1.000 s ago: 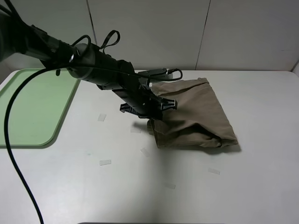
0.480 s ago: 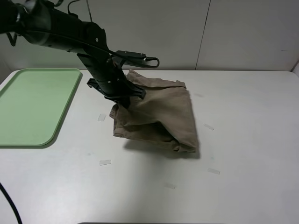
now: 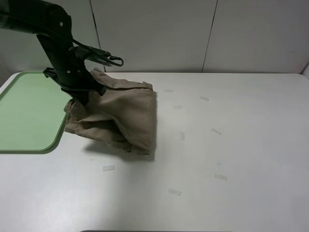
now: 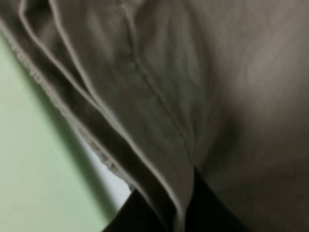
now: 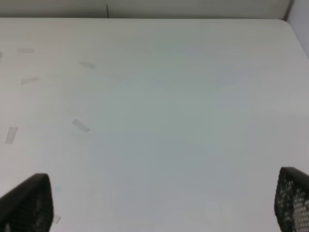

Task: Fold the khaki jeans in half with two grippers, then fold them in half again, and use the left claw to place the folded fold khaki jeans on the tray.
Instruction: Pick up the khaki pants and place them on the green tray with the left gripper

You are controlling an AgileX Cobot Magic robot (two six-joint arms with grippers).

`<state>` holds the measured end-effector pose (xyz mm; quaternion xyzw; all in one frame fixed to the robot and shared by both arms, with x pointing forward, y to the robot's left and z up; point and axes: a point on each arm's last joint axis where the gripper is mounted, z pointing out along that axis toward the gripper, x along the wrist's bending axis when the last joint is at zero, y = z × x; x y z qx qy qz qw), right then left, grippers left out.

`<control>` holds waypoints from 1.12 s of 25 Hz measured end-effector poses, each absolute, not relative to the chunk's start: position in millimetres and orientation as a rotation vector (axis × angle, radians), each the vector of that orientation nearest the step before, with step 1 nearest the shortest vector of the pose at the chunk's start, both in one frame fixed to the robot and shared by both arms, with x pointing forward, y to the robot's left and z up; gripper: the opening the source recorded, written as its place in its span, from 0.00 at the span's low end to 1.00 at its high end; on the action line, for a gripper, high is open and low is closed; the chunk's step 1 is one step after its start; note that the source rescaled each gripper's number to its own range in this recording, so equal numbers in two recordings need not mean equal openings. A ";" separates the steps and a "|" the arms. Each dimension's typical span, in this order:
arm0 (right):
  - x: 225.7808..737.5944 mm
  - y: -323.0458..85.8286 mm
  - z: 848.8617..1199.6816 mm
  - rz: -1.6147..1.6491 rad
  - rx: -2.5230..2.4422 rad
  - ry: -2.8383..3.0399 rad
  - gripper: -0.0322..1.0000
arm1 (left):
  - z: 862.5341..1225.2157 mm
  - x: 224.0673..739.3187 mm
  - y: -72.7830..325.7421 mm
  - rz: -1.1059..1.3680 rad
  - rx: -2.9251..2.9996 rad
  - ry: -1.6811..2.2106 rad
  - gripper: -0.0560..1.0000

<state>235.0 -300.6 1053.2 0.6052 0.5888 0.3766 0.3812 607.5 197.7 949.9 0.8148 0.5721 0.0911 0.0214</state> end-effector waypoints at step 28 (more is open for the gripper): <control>235.0 -300.6 1053.2 0.961 1.544 1.503 1.00 | 950.3 625.8 396.7 0.629 2.307 2.115 0.12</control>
